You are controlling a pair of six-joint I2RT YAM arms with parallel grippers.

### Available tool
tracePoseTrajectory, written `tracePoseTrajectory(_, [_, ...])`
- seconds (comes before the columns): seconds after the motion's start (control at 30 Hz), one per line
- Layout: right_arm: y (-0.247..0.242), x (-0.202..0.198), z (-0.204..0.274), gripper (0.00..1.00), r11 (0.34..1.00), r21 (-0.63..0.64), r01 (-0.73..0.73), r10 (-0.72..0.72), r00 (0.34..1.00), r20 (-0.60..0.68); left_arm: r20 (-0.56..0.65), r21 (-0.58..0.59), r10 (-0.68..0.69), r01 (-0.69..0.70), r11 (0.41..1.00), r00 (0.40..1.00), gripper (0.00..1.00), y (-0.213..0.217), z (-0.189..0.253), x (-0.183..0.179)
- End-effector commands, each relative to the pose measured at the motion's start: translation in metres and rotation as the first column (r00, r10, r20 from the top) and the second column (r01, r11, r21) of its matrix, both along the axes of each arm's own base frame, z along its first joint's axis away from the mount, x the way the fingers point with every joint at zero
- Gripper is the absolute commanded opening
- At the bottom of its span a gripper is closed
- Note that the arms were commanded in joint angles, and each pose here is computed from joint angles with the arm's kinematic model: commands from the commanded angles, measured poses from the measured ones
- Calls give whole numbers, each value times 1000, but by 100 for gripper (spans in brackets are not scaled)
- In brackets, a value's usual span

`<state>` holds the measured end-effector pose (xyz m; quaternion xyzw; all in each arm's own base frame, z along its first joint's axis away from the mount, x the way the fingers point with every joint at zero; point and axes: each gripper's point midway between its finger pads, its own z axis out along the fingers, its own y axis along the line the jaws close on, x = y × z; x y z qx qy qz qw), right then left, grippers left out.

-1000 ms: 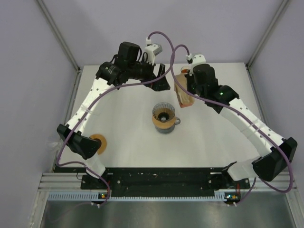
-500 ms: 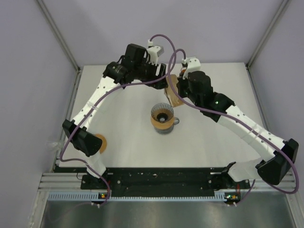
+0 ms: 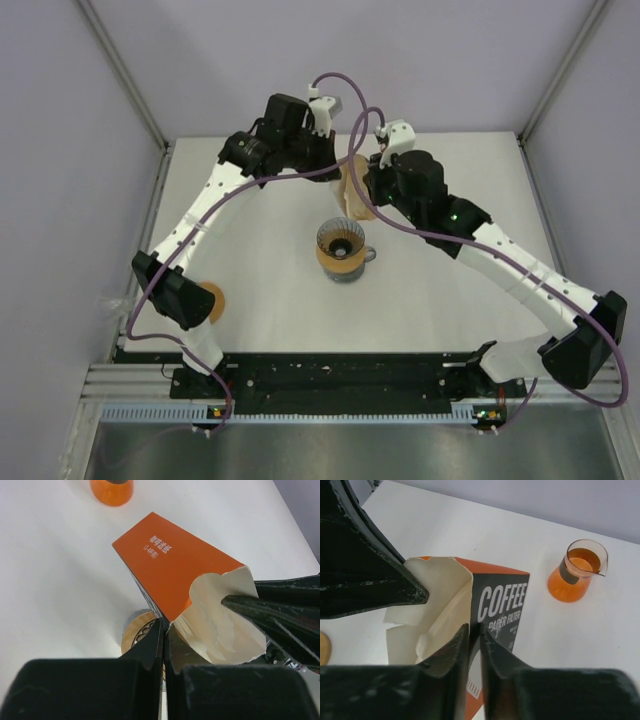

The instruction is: Place the coffee filter in the dripper

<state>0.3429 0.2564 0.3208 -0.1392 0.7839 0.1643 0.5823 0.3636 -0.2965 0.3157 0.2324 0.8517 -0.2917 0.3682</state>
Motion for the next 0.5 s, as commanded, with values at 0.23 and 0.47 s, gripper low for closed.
tracePoseTrajectory(0.23, [-4,-13,104,44,996,68,-58,43,979,200,142,-28,171,-169,985,975,0,23,48,13])
tracePoseTrajectory(0.47, [25,-44,118,39,991,102,-88,64,975,214,114,-45,238,-234,971,965,0,23,49,22])
